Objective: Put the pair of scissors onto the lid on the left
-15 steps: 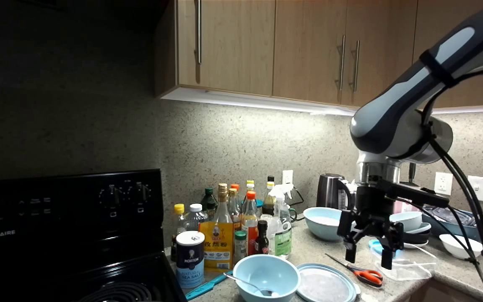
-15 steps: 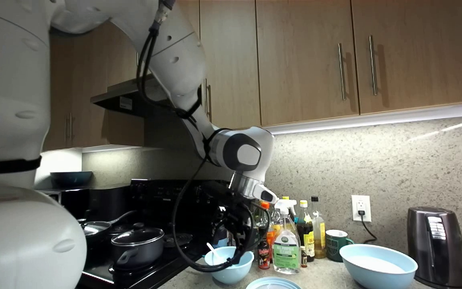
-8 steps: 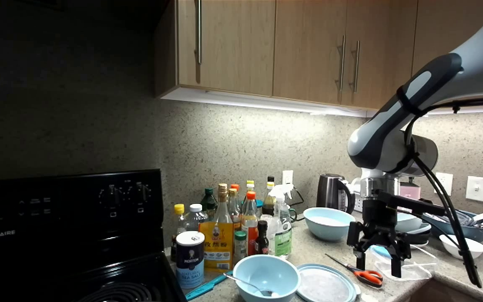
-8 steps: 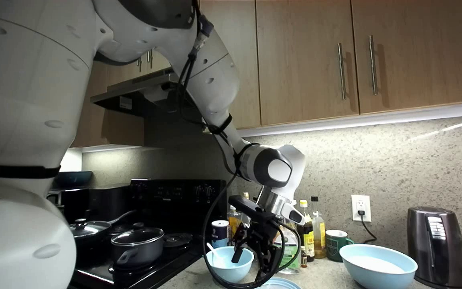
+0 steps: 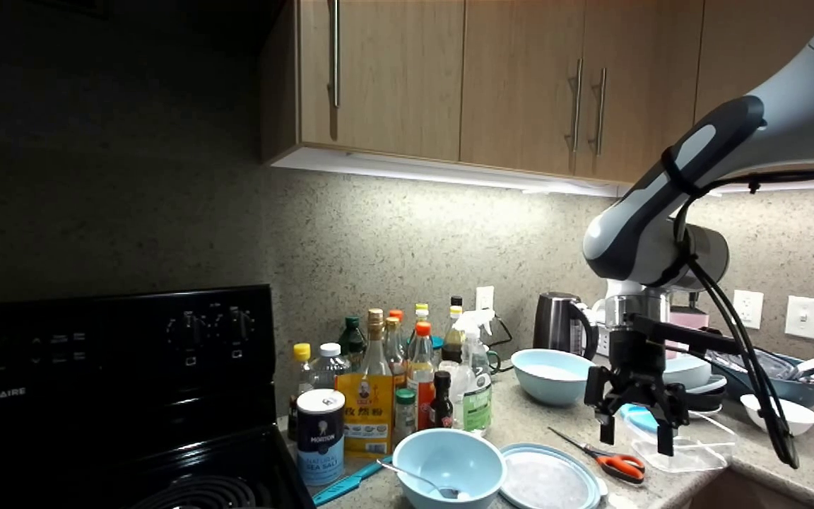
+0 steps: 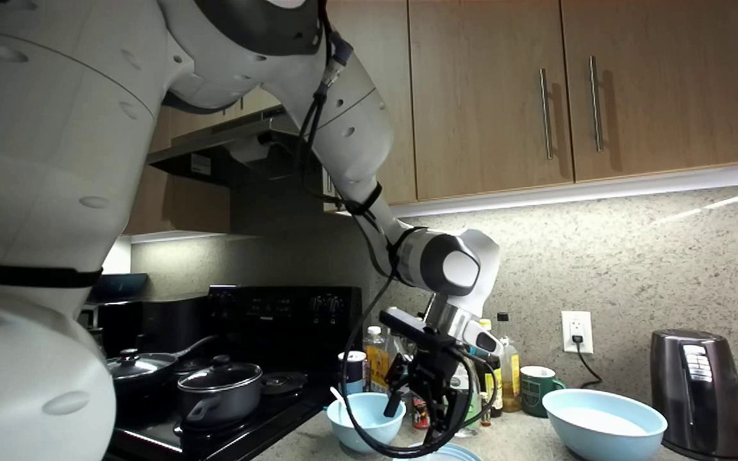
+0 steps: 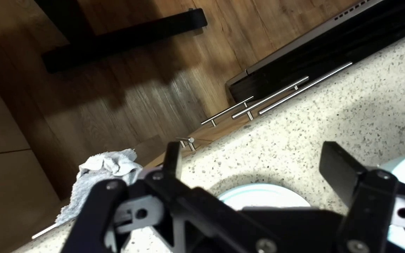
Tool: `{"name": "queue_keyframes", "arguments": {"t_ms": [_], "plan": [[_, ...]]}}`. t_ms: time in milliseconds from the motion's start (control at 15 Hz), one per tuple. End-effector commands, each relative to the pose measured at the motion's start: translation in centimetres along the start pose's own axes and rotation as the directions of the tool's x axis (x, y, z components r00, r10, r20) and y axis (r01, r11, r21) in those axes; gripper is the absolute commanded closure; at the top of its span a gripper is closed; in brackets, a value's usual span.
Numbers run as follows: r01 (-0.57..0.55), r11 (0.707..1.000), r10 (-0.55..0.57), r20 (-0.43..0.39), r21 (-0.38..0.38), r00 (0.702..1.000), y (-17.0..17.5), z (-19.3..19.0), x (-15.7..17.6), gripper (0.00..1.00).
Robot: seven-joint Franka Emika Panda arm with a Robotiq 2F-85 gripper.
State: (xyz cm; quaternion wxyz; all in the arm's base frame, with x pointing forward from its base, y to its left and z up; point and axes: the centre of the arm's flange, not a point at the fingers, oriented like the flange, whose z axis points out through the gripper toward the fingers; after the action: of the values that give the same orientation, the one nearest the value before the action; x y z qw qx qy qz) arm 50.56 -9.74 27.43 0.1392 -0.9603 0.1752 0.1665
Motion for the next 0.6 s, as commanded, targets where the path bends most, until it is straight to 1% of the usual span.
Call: {"name": "queue_keyframes", "arguments": {"t_ms": [0,200,333,400,533], "plan": [[-0.007,1.000,0.006,0.065,0.007,0.998,2.8,-2.1,5.5,0.00],[-0.036,0.999,0.035,0.104,0.012,0.994,4.3,-2.6,8.5,0.00],[-0.077,0.997,0.073,0.143,0.022,0.987,4.8,-2.1,10.1,0.00],[-0.062,0.998,0.060,0.098,0.020,0.993,4.7,-1.9,7.5,0.00],[-0.066,0.998,0.063,0.120,0.017,0.991,5.0,-1.3,8.8,0.00]]}}
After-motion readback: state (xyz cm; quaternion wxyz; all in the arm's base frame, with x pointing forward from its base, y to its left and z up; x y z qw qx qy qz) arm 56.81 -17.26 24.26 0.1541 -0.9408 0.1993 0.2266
